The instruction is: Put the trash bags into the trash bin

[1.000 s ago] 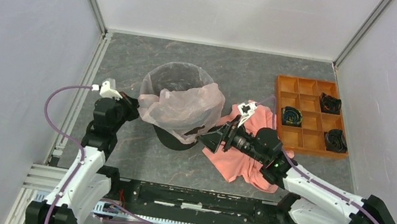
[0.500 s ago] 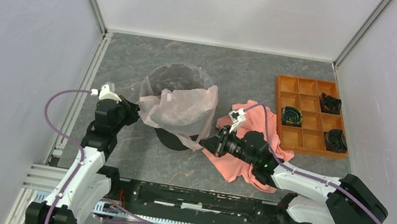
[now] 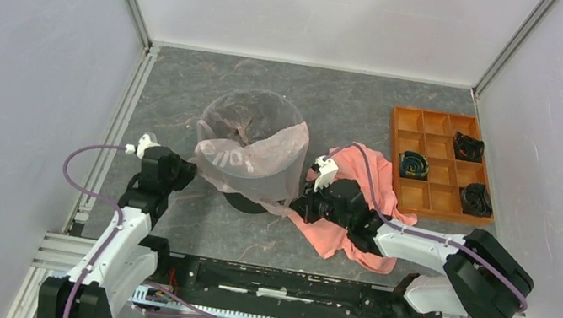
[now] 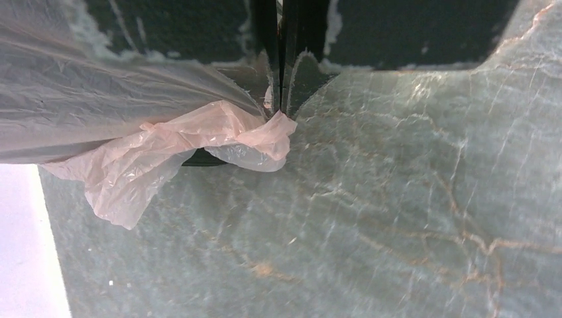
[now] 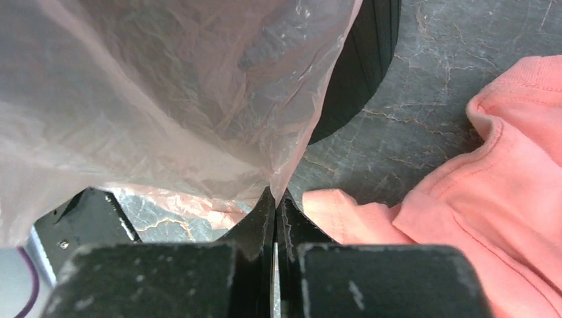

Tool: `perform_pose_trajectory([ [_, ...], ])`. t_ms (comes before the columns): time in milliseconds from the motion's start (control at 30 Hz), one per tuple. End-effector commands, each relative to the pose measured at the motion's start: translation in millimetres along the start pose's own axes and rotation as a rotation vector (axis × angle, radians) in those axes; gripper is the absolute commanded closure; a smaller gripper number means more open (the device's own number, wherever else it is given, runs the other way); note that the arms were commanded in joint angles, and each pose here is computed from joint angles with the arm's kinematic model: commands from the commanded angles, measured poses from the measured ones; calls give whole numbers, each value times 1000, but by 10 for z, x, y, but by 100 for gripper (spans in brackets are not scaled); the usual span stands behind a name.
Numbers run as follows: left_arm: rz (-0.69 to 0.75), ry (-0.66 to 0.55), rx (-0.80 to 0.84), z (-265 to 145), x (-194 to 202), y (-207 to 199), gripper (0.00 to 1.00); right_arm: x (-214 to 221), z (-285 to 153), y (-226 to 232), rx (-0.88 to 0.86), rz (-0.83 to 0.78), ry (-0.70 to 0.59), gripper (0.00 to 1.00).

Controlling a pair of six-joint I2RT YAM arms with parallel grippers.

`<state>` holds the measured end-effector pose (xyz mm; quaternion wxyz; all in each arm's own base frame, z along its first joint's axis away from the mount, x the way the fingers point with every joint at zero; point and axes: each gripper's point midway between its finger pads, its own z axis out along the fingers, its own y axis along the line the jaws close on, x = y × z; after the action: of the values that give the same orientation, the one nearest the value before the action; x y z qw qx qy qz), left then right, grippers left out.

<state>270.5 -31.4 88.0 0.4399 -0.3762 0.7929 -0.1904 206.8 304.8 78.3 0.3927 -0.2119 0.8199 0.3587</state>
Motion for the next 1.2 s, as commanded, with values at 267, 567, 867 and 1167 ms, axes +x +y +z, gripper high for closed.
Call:
perform_pose_trajectory([
  [267,-227,-63,-113,-33,165,457,98,-133,22,-195,32,-20,-14,95],
  [567,-161,-237,-113,-460,-445,183,32,-333,-179,-333,120,-167,-5,57],
  [867,-145,-486,-115,-1141,-1127,-21,17,-555,-473,-404,207,-266,-30,32],
  [1167,305,-597,312,-2033,-1724,-1343,15,-800,-707,-471,295,-309,-95,15],
])
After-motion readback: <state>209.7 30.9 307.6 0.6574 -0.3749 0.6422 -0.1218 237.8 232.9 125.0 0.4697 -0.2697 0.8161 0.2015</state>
